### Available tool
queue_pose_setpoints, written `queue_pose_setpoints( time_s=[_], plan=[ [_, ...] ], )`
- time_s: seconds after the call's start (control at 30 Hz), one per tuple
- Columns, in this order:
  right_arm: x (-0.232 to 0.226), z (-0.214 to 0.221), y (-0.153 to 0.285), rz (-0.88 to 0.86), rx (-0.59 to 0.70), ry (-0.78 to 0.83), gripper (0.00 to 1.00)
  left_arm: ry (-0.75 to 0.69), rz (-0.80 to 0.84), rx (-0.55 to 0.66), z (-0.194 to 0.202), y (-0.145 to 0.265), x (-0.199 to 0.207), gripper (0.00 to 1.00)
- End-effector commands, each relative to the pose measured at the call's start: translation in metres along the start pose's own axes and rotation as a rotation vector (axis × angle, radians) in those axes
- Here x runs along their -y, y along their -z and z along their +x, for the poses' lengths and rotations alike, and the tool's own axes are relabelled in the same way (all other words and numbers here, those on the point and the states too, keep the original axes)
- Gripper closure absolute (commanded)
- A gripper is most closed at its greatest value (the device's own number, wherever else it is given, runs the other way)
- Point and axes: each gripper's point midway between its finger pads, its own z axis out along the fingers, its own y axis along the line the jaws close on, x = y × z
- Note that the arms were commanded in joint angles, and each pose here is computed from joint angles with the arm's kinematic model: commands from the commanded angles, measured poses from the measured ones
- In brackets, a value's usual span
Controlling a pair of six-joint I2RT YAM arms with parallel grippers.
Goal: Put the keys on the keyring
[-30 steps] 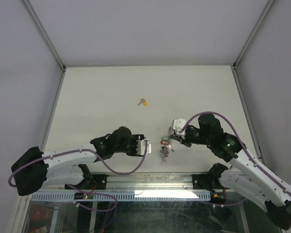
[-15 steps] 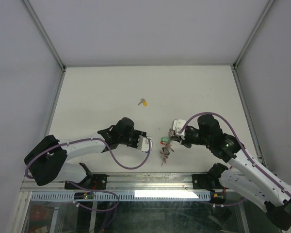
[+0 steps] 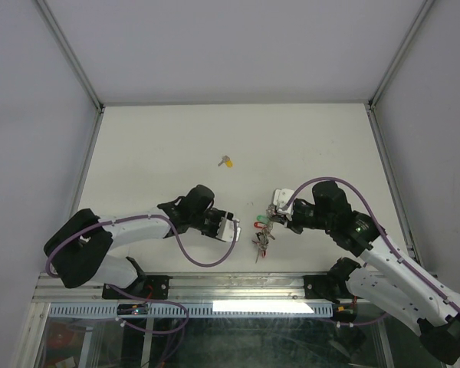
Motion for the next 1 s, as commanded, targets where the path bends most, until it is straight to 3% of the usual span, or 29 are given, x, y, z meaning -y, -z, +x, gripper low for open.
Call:
queue_pose_setpoints(
  time_s=[0.0, 0.53, 0.83, 0.97],
  plan=[
    [0.007, -0.021, -0.001, 0.022, 0.088, 0.024, 1.00, -0.012, -0.005, 0.052, -0.014, -0.004, -0.014, 0.62],
    [0.006, -0.021, -0.001, 0.020, 0.097, 0.023, 1.00, 0.008, 0.038, 0.012, -0.002, -0.015, -0.009, 0.73],
    [0.006, -0.023, 0.000, 0.024, 0.102, 0.026, 1.00, 0.028, 0.066, -0.029, 0.004, -0.017, -0.009, 0.99],
    [0.006, -0.024, 0.001, 0.026, 0.106, 0.028, 1.00, 0.038, 0.073, -0.033, 0.003, -0.017, -0.011, 1.00]
  ],
)
